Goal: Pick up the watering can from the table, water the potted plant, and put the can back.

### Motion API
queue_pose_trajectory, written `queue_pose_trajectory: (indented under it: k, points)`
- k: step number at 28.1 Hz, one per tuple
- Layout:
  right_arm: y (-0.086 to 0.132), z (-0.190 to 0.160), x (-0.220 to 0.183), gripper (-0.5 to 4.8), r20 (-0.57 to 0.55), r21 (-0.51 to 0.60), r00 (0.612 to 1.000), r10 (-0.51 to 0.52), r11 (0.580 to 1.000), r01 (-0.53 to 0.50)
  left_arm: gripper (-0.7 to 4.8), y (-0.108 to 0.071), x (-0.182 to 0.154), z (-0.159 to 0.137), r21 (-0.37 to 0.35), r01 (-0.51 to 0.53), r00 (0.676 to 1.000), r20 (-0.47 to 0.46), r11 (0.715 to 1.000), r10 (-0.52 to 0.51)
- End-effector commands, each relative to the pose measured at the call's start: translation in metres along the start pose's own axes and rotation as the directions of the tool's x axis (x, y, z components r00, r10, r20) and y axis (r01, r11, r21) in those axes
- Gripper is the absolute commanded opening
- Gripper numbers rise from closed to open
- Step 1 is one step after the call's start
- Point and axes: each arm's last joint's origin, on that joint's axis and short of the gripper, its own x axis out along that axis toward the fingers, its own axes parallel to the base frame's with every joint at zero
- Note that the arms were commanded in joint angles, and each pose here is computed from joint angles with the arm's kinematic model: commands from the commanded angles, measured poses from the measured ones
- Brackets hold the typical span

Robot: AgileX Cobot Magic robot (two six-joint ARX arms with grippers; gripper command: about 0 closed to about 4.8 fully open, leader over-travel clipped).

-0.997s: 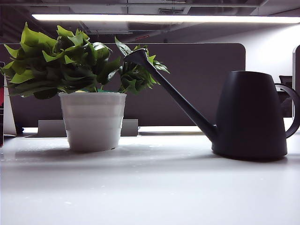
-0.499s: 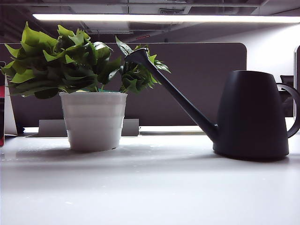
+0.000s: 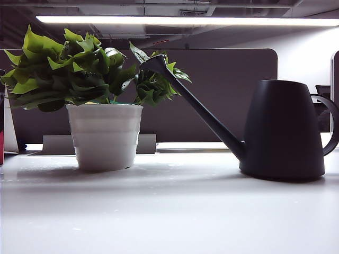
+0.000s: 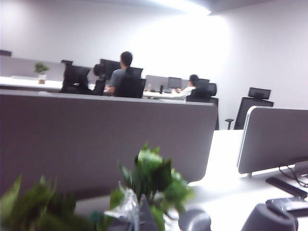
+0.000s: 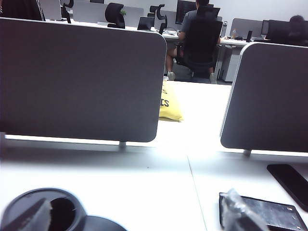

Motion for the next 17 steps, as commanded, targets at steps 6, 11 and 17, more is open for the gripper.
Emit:
queue_pose_trajectory:
  k: [6, 11, 17]
  points:
    - [0.0, -0.04, 0.042, 4.77, -0.207, -0.052, 0.978, -0.001, 0.999, -0.01, -0.05, -0.012, 0.042, 0.008, -0.059, 0.172, 0.983, -0.056, 0.983, -0.175]
    - [0.003, -0.081, 0.05, 4.79, -0.241, -0.119, 0.97, 0.002, 0.992, -0.032, -0.05, -0.05, 0.066, -0.02, -0.061, 0.269, 0.946, -0.169, 0.961, -0.276]
    - [0.004, -0.119, 0.082, 4.79, -0.192, -0.213, 0.981, -0.009, 0.976, -0.033, -0.05, -0.091, 0.093, -0.062, -0.126, 0.396, 0.852, -0.319, 0.91, -0.415]
